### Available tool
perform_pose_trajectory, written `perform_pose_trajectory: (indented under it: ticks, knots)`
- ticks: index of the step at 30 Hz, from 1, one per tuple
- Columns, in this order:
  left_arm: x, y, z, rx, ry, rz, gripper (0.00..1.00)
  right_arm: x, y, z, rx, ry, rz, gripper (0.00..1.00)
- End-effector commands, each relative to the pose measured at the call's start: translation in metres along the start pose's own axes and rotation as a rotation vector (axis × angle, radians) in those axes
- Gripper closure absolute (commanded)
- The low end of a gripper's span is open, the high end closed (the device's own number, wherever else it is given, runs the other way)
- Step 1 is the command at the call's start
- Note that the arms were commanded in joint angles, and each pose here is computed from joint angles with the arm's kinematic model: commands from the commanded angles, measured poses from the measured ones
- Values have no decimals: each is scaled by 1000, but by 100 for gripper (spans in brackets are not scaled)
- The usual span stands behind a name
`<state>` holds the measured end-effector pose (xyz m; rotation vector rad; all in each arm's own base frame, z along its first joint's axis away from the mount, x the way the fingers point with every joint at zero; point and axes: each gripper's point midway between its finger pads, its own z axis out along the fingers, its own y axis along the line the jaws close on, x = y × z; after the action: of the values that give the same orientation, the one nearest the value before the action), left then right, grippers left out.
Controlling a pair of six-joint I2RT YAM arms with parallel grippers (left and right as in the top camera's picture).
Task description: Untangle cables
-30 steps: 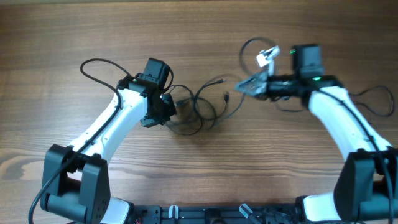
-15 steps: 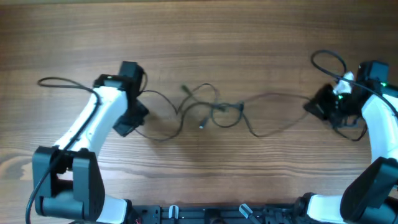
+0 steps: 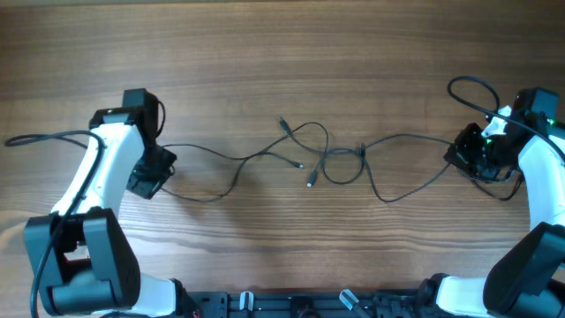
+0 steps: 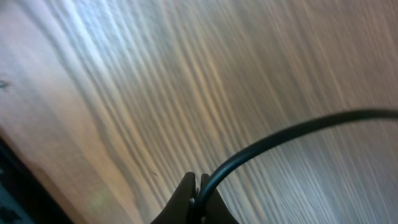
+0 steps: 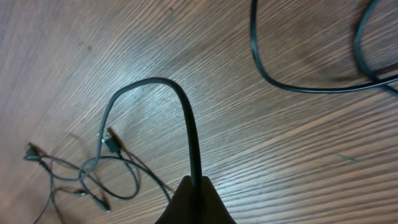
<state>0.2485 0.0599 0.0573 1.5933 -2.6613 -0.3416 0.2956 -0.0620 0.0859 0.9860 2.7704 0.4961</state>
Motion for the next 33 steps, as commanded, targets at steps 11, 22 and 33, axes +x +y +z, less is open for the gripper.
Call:
perform_pose_trajectory:
  ticks: [11, 22, 33]
  knots:
    - [-43, 66, 22, -11, 141, -369, 96, -11, 13, -8, -51, -53, 31, 96]
    - [-4, 8, 8, 113, 194, -129, 96, 6, 164, -80, -805, -136, -500, 96]
    - [44, -53, -7, 191, 106, 146, 96, -18, 201, -176, -545, -457, -549, 96]
